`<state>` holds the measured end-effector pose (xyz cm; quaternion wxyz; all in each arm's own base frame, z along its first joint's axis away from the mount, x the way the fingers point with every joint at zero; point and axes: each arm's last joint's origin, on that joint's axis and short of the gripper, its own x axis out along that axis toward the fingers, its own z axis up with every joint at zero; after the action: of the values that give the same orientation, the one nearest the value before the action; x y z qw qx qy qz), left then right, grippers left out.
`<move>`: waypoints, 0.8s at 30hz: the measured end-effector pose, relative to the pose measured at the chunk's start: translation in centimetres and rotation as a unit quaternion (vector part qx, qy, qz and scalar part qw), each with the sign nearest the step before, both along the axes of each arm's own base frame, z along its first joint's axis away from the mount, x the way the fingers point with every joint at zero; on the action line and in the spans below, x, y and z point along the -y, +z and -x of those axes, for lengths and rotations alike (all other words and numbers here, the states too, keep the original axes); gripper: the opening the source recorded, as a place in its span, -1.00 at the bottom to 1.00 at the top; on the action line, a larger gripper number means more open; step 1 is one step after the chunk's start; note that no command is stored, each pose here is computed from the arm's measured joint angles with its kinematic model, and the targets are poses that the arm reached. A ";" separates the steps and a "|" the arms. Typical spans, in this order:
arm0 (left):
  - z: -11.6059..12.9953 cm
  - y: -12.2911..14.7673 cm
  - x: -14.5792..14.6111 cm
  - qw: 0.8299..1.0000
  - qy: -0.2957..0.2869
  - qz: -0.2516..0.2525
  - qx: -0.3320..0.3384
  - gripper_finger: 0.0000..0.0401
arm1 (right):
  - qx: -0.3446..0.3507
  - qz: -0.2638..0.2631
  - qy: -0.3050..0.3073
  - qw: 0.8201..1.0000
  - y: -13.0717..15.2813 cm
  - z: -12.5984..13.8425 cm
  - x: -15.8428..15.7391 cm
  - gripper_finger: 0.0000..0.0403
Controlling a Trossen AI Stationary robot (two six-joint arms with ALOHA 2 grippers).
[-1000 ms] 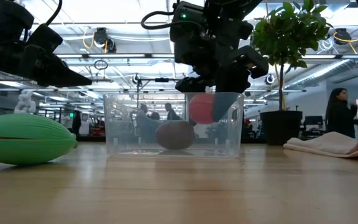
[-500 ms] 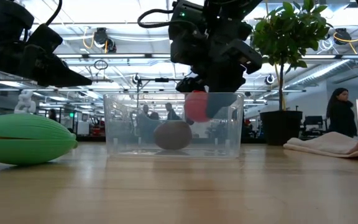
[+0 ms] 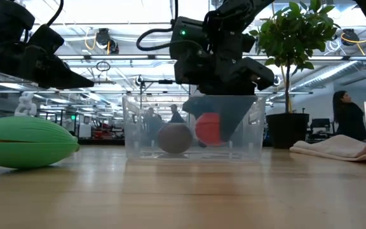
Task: Pick and placing Produce into tupperware
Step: Put the tomato into the transparent bin
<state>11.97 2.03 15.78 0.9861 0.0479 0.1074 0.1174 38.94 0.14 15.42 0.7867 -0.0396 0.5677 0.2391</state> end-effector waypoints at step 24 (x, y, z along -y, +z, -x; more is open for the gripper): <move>0.0 -0.1 0.0 1.000 0.000 0.001 -0.004 -0.90 | 0.004 0.038 -0.008 0.999 -0.1 -0.1 0.1 0.34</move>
<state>11.96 2.03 15.69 0.9857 0.0471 0.1117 0.1173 39.05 0.06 15.36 0.7889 -0.0660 0.5736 0.2102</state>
